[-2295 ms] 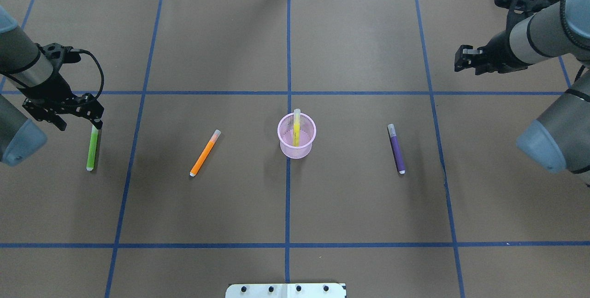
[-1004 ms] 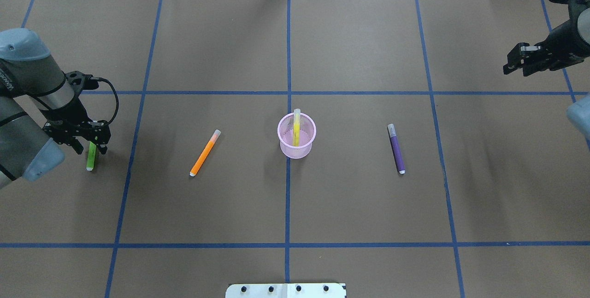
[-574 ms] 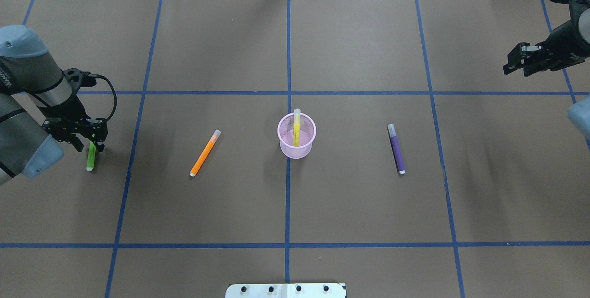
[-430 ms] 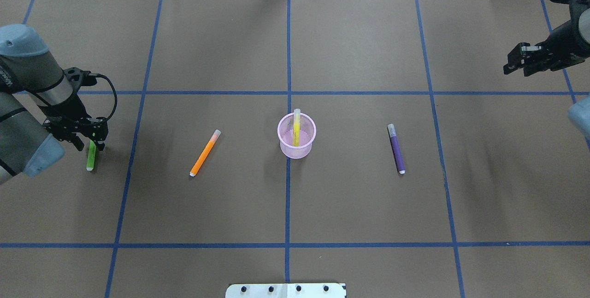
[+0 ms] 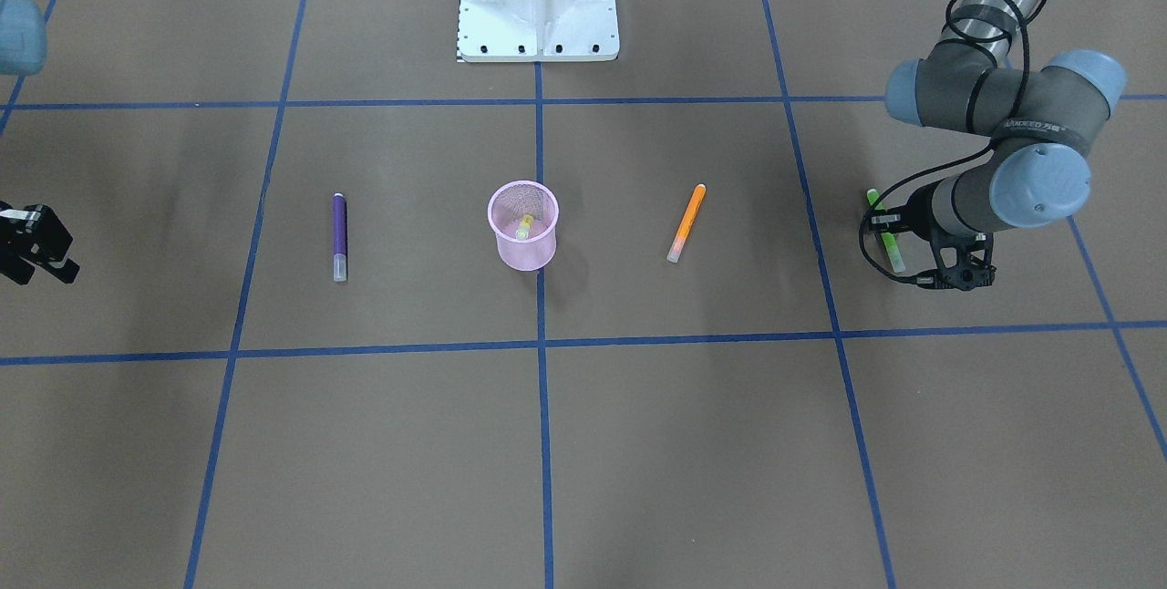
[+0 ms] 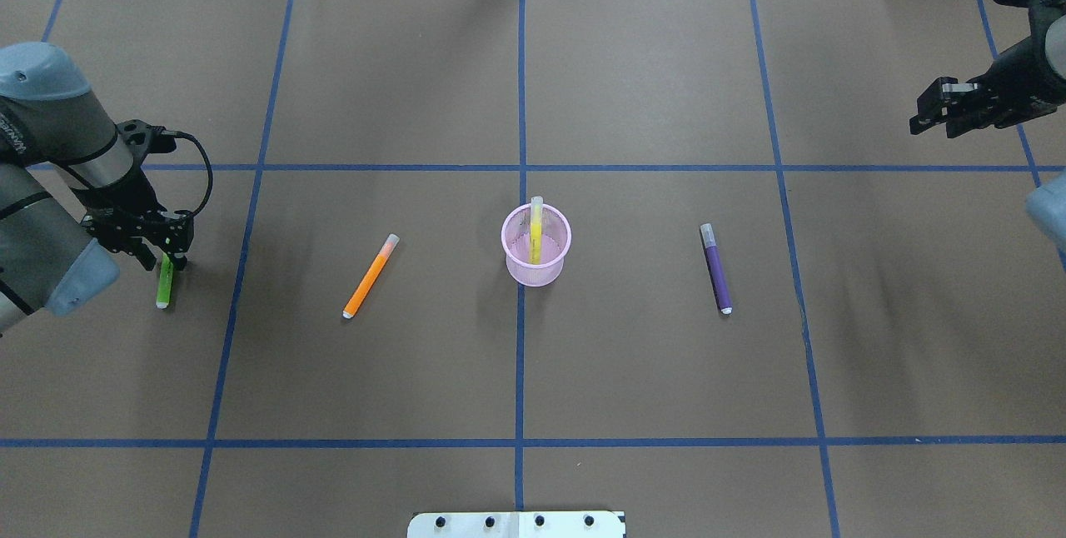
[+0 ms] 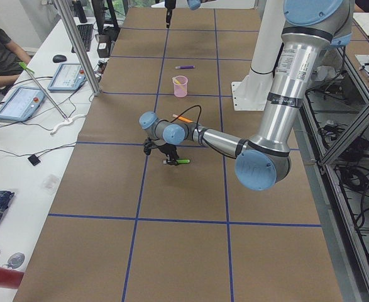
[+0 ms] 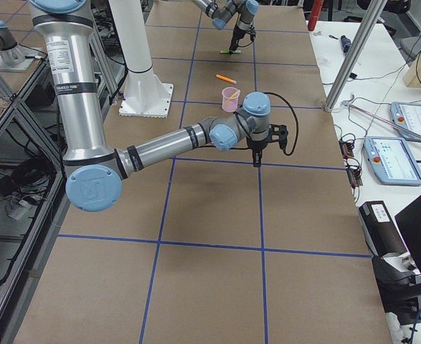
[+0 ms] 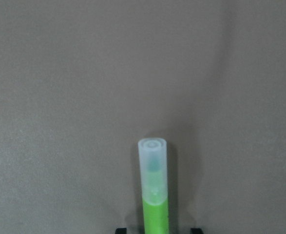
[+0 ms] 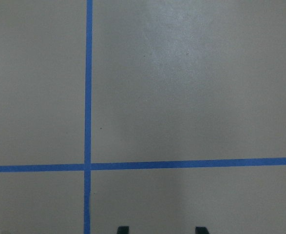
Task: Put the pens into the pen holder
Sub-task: 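Lower the left gripper and grasp the green marker, then carry the green marker to the pink cup and drop it in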
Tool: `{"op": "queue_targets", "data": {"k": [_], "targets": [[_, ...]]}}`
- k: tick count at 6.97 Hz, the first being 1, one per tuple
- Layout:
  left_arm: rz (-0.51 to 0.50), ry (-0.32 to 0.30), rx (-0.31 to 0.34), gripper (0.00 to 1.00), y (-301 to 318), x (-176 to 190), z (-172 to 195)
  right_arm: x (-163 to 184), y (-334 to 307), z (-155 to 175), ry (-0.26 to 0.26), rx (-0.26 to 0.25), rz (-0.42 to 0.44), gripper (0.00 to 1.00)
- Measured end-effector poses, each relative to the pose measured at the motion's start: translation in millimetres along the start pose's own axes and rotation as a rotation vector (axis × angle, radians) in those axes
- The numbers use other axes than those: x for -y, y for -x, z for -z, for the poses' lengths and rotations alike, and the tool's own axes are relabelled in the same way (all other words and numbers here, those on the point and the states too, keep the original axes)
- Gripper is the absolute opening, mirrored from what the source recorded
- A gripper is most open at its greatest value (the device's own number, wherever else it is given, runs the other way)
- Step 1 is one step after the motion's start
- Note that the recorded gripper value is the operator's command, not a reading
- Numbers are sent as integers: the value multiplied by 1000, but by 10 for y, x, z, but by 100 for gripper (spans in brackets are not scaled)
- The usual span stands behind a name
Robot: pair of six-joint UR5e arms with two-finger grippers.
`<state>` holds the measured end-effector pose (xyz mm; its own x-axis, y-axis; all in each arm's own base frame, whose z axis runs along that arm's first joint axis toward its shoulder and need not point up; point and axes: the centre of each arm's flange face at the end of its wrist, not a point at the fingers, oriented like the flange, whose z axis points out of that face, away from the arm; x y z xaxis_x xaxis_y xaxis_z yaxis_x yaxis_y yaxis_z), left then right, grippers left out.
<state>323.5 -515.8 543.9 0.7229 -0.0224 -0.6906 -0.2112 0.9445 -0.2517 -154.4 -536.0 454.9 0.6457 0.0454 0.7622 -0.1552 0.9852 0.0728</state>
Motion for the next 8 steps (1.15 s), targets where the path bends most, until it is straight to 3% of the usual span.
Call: {"op": "queue_targets", "data": {"k": [1, 5, 8], "targets": [[1, -2, 2, 0, 10, 12, -2, -1, 1, 0, 0, 0, 0, 55], [4, -23, -13, 0, -38, 77, 163, -2, 9, 10, -1, 3, 2, 56], [-97, -122, -95, 0, -715, -54, 949, 38, -58, 35, -6, -1, 0, 56]]}}
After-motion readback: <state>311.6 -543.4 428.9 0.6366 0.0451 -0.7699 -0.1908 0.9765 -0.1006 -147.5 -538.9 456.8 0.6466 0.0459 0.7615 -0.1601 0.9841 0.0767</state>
